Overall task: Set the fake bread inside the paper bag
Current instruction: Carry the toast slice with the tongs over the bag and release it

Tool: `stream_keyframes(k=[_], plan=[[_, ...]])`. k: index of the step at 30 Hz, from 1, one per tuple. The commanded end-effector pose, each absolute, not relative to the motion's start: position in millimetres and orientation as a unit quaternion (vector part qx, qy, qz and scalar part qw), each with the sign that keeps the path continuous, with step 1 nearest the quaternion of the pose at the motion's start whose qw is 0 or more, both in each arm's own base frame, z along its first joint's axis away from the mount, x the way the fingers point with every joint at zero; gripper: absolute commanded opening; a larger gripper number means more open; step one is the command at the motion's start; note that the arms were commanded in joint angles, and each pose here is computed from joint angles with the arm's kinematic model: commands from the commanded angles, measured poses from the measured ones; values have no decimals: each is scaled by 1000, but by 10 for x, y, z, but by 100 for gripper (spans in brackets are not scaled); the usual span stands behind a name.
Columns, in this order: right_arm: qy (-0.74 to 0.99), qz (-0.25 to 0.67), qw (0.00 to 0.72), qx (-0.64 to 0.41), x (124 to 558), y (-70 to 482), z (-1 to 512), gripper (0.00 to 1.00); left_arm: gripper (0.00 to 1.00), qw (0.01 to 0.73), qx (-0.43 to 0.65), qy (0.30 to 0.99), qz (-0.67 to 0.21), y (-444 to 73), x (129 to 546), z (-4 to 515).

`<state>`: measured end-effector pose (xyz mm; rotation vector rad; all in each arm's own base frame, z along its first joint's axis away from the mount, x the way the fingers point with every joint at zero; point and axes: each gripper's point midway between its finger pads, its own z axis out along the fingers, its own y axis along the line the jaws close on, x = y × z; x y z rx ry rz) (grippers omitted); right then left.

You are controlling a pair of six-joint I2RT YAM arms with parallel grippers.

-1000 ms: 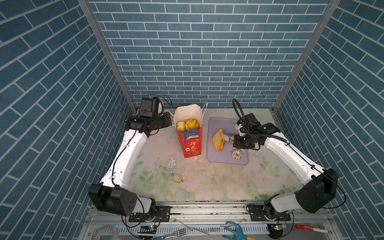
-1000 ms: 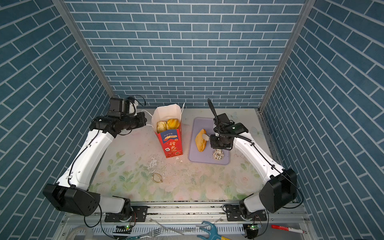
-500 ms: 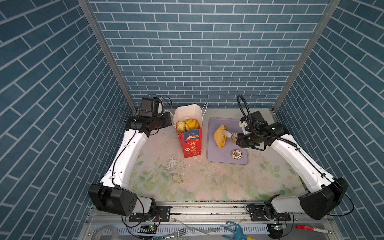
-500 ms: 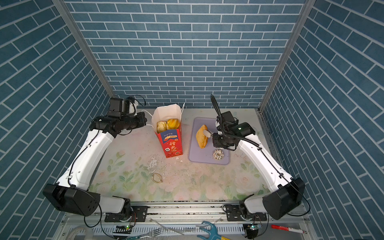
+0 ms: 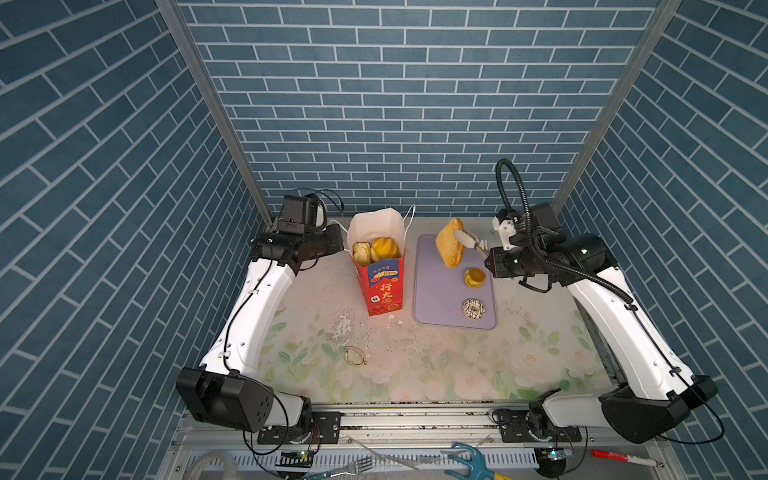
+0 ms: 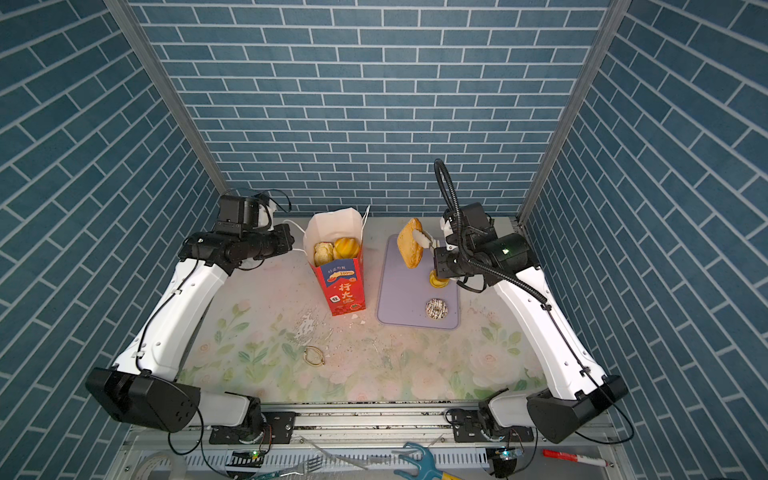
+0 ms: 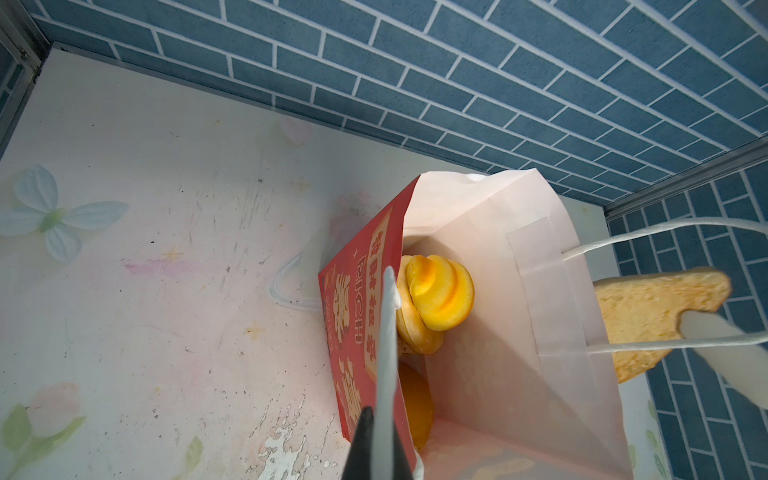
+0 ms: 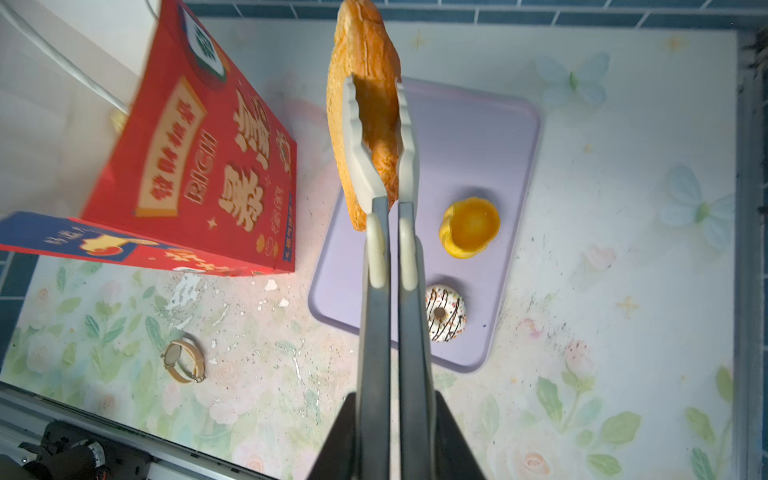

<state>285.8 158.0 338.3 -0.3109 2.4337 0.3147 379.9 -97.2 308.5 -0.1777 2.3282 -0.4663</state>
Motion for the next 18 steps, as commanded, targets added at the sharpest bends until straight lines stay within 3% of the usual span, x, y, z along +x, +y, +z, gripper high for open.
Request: stream_keyframes(k=[1, 10, 18], plan=[[906, 106, 385, -141, 2954, 1562, 3784, 2, 0, 374, -68, 906, -188, -988, 3817, 3121], [837, 146, 489, -197, 3157, 1846, 4720, 2, 0, 372, -66, 906, -190, -1015, 3857, 3122], [781, 211, 516, -281, 3078, 2514, 4987, 1, 0, 372, -68, 905, -194, -1045, 3877, 3126]])
